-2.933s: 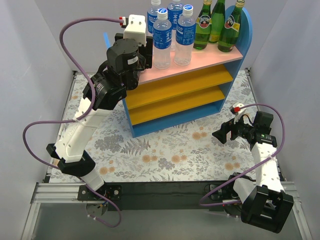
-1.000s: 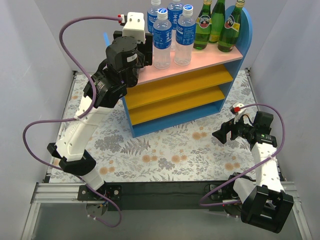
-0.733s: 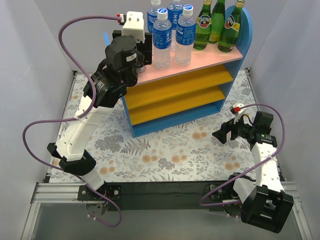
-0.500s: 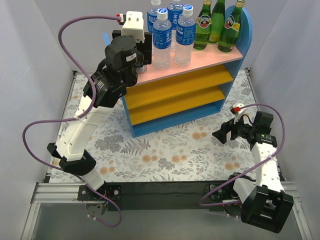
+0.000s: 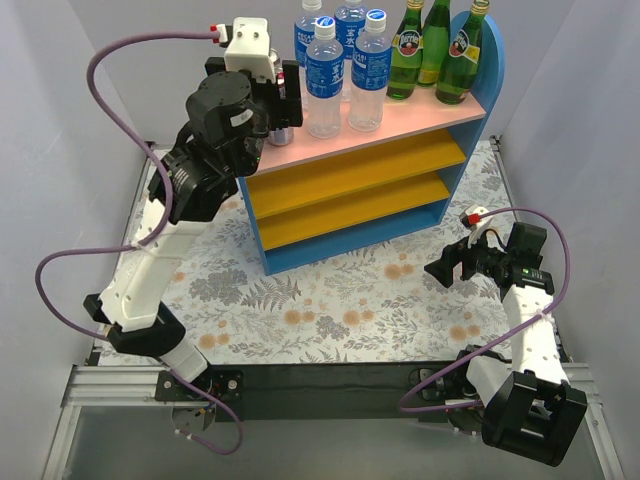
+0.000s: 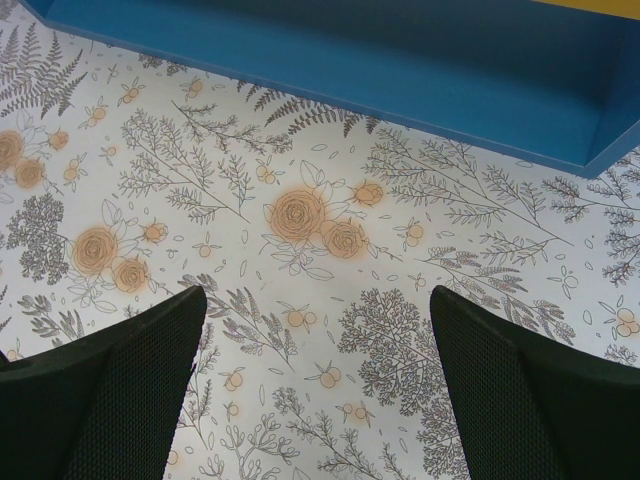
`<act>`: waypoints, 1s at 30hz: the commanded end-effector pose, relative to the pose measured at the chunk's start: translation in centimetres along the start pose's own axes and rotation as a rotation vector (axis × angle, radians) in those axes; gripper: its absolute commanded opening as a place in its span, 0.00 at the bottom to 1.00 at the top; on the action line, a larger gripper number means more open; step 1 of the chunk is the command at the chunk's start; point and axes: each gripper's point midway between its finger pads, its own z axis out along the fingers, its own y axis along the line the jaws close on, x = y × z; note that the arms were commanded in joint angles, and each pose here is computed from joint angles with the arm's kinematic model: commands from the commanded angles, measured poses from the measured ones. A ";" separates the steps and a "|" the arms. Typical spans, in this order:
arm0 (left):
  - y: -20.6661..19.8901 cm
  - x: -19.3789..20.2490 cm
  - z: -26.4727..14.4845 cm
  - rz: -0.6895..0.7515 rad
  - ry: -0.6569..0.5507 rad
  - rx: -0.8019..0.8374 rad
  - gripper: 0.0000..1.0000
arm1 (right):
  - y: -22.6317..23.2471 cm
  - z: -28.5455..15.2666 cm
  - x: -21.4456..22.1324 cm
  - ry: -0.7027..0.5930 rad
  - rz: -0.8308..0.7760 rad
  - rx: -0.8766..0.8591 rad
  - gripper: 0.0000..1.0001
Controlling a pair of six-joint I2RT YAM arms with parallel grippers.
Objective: Place and organize the beverage onto the shelf
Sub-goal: Place the drink on the shelf, then reset both arms
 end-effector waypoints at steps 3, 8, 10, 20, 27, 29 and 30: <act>1.0 -5.2 -4.2 -0.141 -0.113 0.114 0.73 | -0.1 -0.2 -0.7 -0.015 -0.027 0.002 0.98; -0.1 -7.4 -7.1 -0.212 -0.159 0.278 0.73 | -0.2 -0.5 -1.0 -0.020 -0.049 0.023 0.98; -1.2 -8.5 -9.5 -0.238 -0.187 0.414 0.73 | -0.3 -0.8 -1.2 -0.023 -0.073 0.049 0.98; -5.8 -1.5 -16.7 -0.131 -0.021 0.875 0.73 | -3.5 -5.0 -5.7 -0.080 -0.159 0.380 0.99; -7.9 11.7 -19.6 -0.061 0.155 1.093 0.73 | -6.4 -9.5 -7.7 -0.144 -0.009 0.718 0.98; -7.3 14.2 -20.4 -0.052 0.153 1.104 0.73 | -7.2 -11.3 -7.8 -0.169 0.026 0.832 0.98; -7.5 18.1 -20.1 -0.038 0.197 1.104 0.73 | -7.4 -11.8 -7.8 -0.181 0.043 0.868 0.98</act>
